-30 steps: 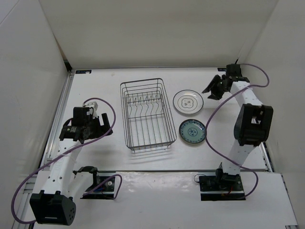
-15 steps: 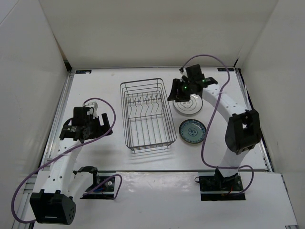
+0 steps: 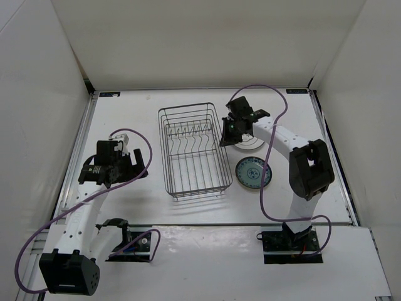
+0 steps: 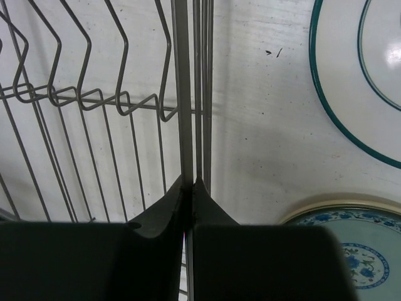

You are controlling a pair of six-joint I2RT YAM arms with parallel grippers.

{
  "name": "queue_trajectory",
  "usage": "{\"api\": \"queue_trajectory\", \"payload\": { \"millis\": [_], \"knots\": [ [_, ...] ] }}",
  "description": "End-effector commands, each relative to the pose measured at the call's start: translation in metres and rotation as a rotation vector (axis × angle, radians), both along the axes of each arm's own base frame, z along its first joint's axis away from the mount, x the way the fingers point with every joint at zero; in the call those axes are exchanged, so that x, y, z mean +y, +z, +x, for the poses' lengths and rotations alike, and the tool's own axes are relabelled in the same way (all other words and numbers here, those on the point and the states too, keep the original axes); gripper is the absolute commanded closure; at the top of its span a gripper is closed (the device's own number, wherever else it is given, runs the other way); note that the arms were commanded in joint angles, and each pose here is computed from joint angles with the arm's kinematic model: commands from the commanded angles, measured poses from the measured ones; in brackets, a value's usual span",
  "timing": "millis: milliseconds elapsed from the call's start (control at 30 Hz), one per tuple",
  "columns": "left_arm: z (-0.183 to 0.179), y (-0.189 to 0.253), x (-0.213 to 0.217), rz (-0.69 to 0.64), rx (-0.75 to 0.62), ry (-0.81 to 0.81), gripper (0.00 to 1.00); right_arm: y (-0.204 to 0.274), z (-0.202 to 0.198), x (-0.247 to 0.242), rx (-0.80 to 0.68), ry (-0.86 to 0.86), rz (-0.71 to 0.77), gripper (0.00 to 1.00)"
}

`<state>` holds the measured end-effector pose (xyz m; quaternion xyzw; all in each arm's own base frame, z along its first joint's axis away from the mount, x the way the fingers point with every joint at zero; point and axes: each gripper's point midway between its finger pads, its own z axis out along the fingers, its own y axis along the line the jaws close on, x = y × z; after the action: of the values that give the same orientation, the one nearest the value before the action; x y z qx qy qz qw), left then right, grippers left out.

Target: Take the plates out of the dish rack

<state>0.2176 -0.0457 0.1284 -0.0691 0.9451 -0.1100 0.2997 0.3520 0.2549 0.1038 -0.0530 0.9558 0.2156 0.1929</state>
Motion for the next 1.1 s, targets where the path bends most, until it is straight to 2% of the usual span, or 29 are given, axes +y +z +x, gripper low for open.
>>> {"api": "queue_trajectory", "payload": {
  "millis": [0,167,533,567,600,700,733,767,800,867,900,1067],
  "knots": [
    [0.001,0.001,0.000,0.004,-0.011,-0.007,0.01,-0.002,0.008,-0.011,-0.042,-0.105,-0.050,0.97],
    [0.000,0.001,0.000,0.001,-0.008,-0.007,0.01,0.001,0.008,-0.014,-0.057,-0.138,-0.056,1.00],
    [0.000,0.000,-0.001,-0.003,-0.006,-0.009,0.01,-0.002,0.005,-0.018,-0.045,-0.194,-0.085,1.00],
    [0.000,0.001,-0.002,-0.003,-0.009,-0.012,0.01,0.001,0.006,-0.018,-0.052,-0.194,-0.078,0.97],
    [0.001,0.000,-0.001,-0.003,-0.006,-0.009,0.01,0.002,0.006,-0.017,-0.054,-0.193,-0.079,0.81],
    [0.000,0.000,-0.001,-0.004,-0.001,-0.010,0.01,0.024,0.014,-0.017,-0.098,-0.187,-0.068,0.55],
    [0.001,0.000,-0.002,-0.003,-0.003,-0.011,0.01,0.040,0.021,-0.017,-0.126,-0.192,-0.058,0.12],
    [0.001,0.000,-0.001,-0.003,-0.004,-0.009,0.01,0.047,0.021,-0.021,-0.136,-0.187,-0.074,0.10],
    [0.001,0.000,-0.002,-0.003,-0.003,-0.011,0.01,0.074,0.035,-0.022,-0.205,-0.202,-0.069,0.10],
    [0.000,-0.001,-0.001,0.000,-0.002,-0.011,0.01,0.086,0.032,-0.030,-0.211,-0.196,-0.108,0.10],
    [0.000,-0.001,-0.001,0.000,0.002,-0.007,0.01,0.114,0.039,-0.030,-0.274,-0.204,-0.086,0.10],
    [0.001,0.001,0.002,0.012,-0.012,0.009,0.01,0.163,0.024,-0.046,-0.367,-0.200,-0.070,0.10]
  ]
}}
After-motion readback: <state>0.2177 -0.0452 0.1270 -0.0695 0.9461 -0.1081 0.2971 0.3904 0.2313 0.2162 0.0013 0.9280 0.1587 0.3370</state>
